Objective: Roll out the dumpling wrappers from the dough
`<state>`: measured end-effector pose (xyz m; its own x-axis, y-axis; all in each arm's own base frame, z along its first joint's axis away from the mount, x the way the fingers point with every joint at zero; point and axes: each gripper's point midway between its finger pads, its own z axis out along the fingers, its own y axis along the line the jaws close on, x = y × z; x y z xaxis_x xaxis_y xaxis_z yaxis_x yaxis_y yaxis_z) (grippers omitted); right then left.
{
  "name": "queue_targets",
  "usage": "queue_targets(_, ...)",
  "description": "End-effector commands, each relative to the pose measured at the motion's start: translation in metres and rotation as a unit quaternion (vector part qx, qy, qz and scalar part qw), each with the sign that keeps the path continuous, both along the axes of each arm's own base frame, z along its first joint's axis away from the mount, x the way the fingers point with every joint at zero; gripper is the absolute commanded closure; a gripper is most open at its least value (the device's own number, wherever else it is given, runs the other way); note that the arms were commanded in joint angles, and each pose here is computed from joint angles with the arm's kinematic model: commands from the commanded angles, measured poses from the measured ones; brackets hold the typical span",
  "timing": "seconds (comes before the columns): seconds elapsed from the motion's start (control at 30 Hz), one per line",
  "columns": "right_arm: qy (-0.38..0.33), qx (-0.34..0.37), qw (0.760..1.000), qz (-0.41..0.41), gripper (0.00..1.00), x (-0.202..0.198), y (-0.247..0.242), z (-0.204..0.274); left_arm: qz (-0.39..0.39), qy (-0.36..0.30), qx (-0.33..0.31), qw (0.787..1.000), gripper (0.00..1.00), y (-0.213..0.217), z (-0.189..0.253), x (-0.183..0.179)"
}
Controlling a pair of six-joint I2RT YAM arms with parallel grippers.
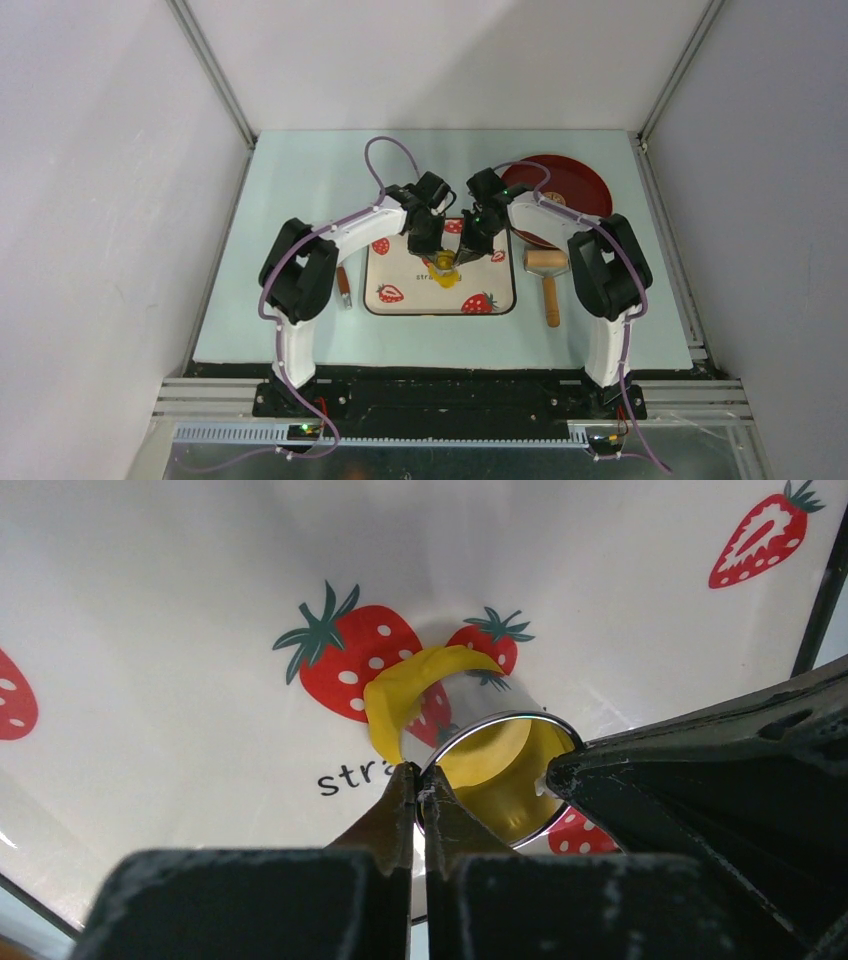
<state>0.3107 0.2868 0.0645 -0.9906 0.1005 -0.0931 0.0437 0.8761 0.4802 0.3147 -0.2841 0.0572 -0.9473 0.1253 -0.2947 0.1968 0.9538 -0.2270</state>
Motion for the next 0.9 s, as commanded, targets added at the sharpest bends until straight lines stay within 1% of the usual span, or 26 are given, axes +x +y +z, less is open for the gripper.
queue_targets(0.0, -0.016, 0.011, 1.000, 0.007, 1.00, 0.009, 0.008, 0.001, -0.004, -0.003, -0.019, 1.000, 1.00, -0.007, 0.001, 0.004)
queue_targets(0.47, -0.009, 0.012, 1.000, 0.009, 1.00, 0.007, 0.012, -0.006, -0.007, 0.004, -0.020, 1.000, 1.00, -0.006, -0.003, 0.004)
queue_targets(0.87, -0.021, 0.017, 1.000, 0.011, 1.00, 0.005, 0.013, 0.009, -0.005, 0.001, -0.029, 1.000, 1.00, -0.005, 0.006, 0.000)
